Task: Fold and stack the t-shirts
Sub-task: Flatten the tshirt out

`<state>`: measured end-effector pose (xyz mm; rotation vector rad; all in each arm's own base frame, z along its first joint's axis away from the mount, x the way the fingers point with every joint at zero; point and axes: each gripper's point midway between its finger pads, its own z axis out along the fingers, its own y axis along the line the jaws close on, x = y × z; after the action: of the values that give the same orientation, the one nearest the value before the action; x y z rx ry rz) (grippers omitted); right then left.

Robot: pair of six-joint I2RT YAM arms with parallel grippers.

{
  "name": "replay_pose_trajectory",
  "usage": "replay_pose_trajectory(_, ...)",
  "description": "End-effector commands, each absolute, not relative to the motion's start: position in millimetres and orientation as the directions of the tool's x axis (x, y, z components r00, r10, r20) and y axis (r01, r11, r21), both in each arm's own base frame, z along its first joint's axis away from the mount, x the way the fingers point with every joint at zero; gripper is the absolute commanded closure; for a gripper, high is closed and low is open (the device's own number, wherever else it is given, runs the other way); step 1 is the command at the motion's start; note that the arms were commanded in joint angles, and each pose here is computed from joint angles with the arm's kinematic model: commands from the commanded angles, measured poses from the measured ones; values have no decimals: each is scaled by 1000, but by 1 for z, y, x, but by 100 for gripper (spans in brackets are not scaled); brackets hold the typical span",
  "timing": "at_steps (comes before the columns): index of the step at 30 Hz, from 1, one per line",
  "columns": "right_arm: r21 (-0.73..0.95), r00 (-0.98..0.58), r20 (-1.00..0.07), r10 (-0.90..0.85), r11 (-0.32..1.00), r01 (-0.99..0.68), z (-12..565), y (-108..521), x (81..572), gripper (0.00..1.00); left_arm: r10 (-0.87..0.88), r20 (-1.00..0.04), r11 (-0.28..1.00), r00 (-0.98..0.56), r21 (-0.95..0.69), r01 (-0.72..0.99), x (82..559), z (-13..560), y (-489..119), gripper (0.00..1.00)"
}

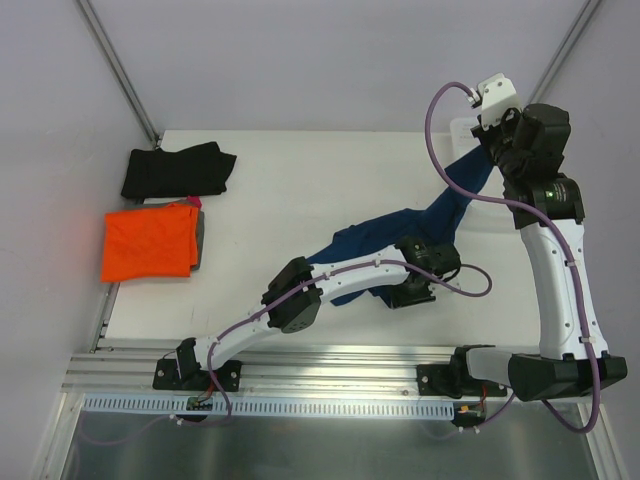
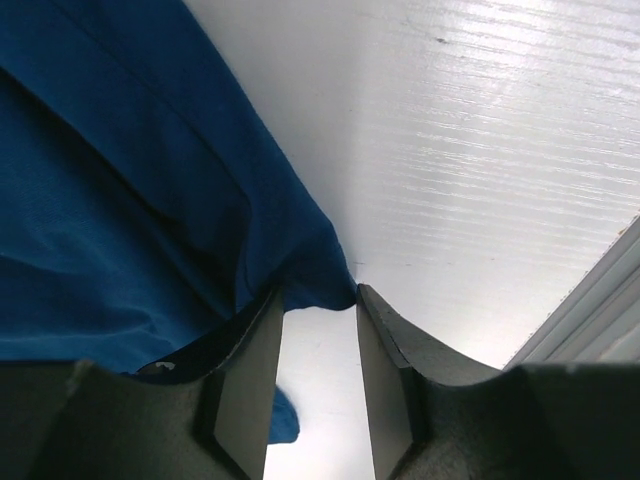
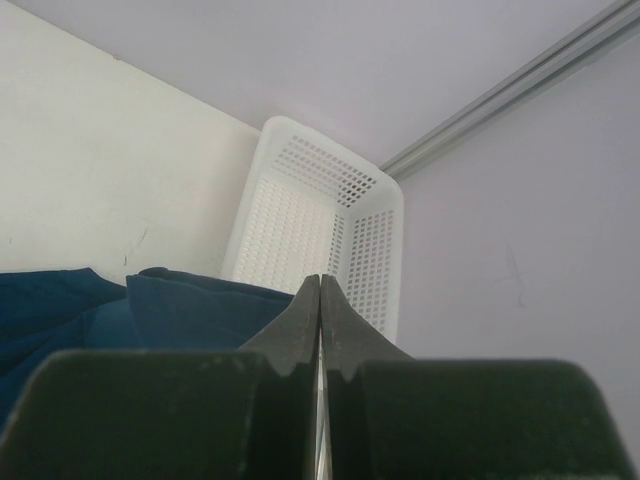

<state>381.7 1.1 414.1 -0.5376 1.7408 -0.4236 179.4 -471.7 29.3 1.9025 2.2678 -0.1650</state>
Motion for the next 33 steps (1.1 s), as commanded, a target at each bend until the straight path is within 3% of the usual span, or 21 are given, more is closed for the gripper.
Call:
replay_pose_trajectory(1, -532, -115, -834, -539, 842, -87, 442, 1, 381, 99, 951, -275, 165, -138, 78, 983, 181, 71, -477, 65)
replay_pose_trajectory(9, -534, -122, -832, -541, 841, -90, 438, 1, 380, 99, 950, -281, 169, -139, 85, 982, 183, 66, -481, 65)
replay_pose_trajectory(17, -534, -141, -827, -544, 839, -102, 428, 0, 379, 99, 969, -196, 161, -149, 49, 986, 177, 22, -472, 66)
replay_pose_trajectory(18, -534, -142, -827, -544, 839, -106, 427, 1, 380, 100, 969, -195, 162, -152, 38, 986, 176, 20, -472, 68)
replay_pose_trajectory(21, -534, -144, -826, -545, 839, -108, 425, 1, 380, 99, 970, -188, 162, -152, 36, 986, 175, 17, -472, 86)
replay_pose_trajectory(22, -535, -144, -826, -546, 838, -106, 425, 1, 379, 100, 971, -183, 161, -152, 35, 986, 175, 16, -471, 100)
replay_pose_trajectory(27, -536, -144, -826, -545, 838, -103, 425, 0, 378, 99, 971, -182, 160, -154, 20, 987, 174, 19, -469, 100)
replay_pose_trajectory(33, -550, -108, -826, -553, 833, -58, 447, -5, 375, 99, 949, -262, 219, -175, 150, 964, 223, 83, -451, 100)
